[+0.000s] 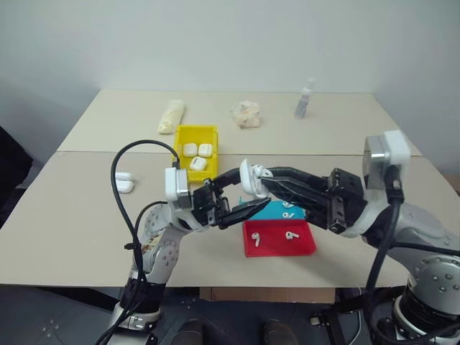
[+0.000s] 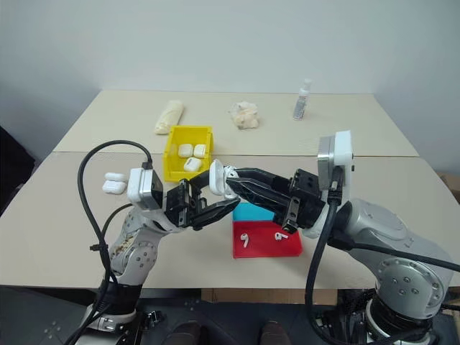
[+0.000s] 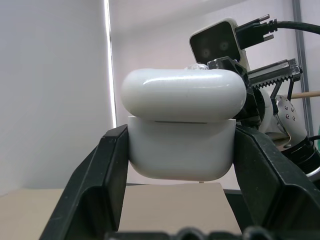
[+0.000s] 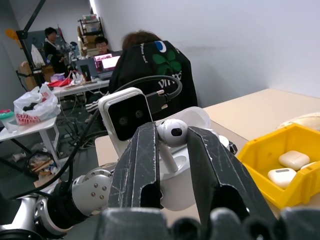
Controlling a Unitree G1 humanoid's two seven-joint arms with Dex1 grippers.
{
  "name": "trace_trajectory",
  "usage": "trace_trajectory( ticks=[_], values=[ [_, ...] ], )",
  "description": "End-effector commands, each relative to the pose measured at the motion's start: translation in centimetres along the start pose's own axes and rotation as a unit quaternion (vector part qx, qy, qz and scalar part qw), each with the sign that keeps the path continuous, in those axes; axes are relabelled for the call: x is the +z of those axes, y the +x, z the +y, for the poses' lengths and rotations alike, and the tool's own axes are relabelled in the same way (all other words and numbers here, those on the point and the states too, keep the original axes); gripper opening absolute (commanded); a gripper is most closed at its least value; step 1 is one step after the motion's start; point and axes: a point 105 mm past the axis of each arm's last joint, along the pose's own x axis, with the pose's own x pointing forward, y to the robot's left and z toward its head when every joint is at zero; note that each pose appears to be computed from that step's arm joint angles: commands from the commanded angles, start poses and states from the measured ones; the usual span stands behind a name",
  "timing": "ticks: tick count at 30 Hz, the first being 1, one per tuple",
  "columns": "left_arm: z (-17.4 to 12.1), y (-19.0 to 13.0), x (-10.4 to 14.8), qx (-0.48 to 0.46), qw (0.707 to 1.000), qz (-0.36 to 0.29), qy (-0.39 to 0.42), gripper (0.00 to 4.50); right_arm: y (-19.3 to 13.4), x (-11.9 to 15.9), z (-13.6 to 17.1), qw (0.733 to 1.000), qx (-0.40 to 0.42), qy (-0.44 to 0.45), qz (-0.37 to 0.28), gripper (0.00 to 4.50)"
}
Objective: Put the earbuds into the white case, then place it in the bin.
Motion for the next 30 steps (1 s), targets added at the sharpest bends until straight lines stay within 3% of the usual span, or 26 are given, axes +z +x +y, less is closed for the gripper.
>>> trace_trajectory(
  ticks=[1,11,16,26,30],
  values=[
    [0.0,0.1,0.6,0.001,1.000,-0.011,0.019,2.79,0.0,0.1,0.1,1.000,0.000,-0.014,-0.002,0.63],
    [0.3,0.2,0.6,0.006,1.000,-0.011,0.025,2.79,0.1,-0.2,0.1,1.000,-0.005,-0.012,-0.003,0.63],
    [0.4,0.2,0.5,0.007,1.000,-0.010,0.027,2.79,0.2,-0.3,-0.1,0.999,-0.020,-0.041,0.007,2.15],
    [0.9,-0.1,-0.1,0.017,0.999,0.007,0.028,2.79,-1.1,0.5,-0.2,0.997,-0.020,-0.073,0.016,2.15],
    [1.9,0.1,-2.3,0.049,0.994,0.078,0.051,2.79,-0.7,2.1,-1.1,0.995,-0.025,-0.095,0.029,2.15]
  ],
)
